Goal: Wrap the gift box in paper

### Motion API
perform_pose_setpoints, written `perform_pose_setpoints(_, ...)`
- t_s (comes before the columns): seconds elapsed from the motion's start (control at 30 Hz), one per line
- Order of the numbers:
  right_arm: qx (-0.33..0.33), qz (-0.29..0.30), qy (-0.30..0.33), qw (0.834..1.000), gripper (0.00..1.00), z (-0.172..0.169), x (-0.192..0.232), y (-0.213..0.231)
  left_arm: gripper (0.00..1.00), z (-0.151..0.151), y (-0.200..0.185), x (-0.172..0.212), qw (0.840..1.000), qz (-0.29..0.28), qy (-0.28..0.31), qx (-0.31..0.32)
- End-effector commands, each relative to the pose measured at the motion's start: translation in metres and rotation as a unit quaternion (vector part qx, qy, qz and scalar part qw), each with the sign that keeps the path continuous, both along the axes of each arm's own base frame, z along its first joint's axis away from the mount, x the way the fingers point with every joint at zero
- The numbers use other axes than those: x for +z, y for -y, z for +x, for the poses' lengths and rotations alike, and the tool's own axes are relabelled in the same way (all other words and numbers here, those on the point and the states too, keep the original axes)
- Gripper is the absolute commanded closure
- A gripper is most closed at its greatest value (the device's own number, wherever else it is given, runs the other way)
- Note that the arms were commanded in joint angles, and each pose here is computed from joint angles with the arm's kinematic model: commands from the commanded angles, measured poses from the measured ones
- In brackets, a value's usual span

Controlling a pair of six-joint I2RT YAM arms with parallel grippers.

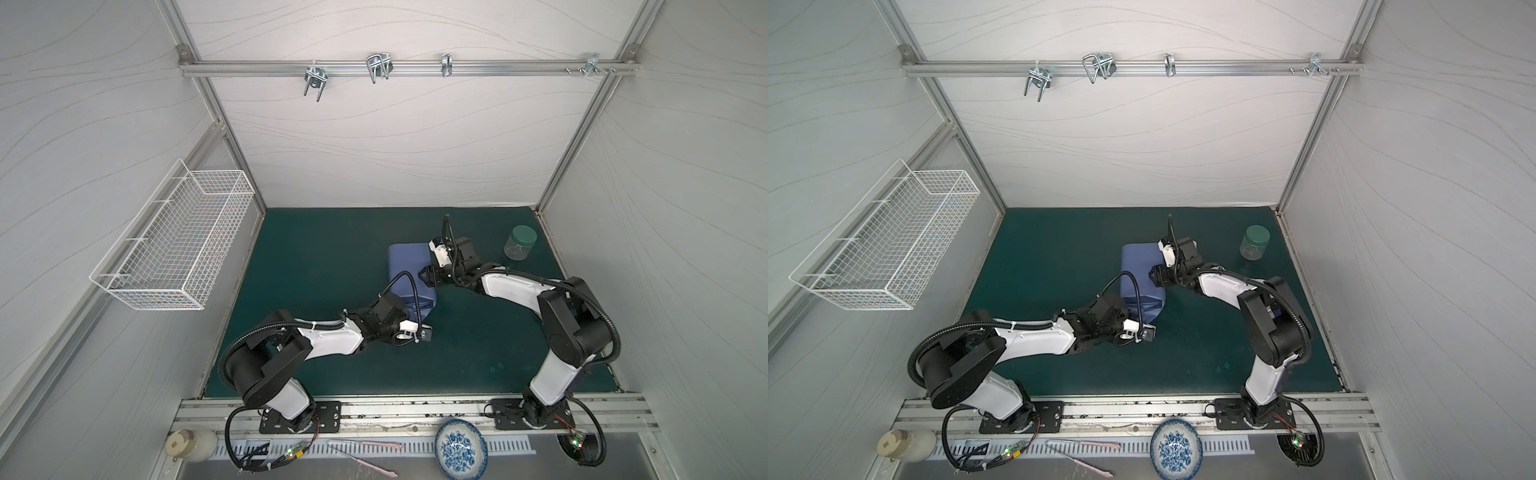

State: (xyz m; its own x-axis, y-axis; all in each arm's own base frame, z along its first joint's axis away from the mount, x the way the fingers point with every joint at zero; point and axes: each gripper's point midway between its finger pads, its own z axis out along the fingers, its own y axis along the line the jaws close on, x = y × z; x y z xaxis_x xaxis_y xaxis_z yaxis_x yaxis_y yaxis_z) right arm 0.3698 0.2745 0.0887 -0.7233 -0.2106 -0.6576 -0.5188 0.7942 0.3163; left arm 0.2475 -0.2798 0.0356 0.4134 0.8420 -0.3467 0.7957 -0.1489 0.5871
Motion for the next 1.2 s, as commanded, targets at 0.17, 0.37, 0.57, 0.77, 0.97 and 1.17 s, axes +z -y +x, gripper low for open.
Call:
perform_pose_setpoints(0.17, 0.004, -0.018, -0.023, 1.000, 0.31, -0.011, -0.016, 0.007, 0.62, 0.015, 0.005, -0.012, 0.998, 0.040, 0.033, -0.018)
perform_pose_setpoints(0.37, 0.004, -0.018, -0.021, 1.000, 0.31, -0.010, -0.015, 0.007, 0.64, 0.019, 0.005, -0.023, 0.997, 0.060, 0.040, -0.025)
perform_pose_setpoints(0.57, 0.004, -0.018, -0.022, 1.000, 0.31, -0.011, -0.016, 0.007, 0.74, 0.024, 0.007, -0.024, 0.997, 0.052, 0.057, -0.017)
perform_pose_setpoints(0.77, 0.005, -0.016, -0.024, 1.000, 0.32, -0.011, -0.017, 0.006, 0.86, 0.028, 0.010, -0.019, 0.997, 0.038, 0.061, -0.009)
perform_pose_setpoints(0.97, 0.005, -0.016, -0.022, 1.000, 0.32, -0.011, -0.016, 0.006, 1.00, 0.028, 0.013, -0.011, 0.998, 0.029, 0.047, 0.004)
perform_pose_setpoints(1.17, 0.006, -0.017, -0.021, 1.000, 0.32, -0.011, -0.015, 0.007, 1.00, 0.024, 0.014, 0.001, 1.000, 0.006, 0.017, 0.014)
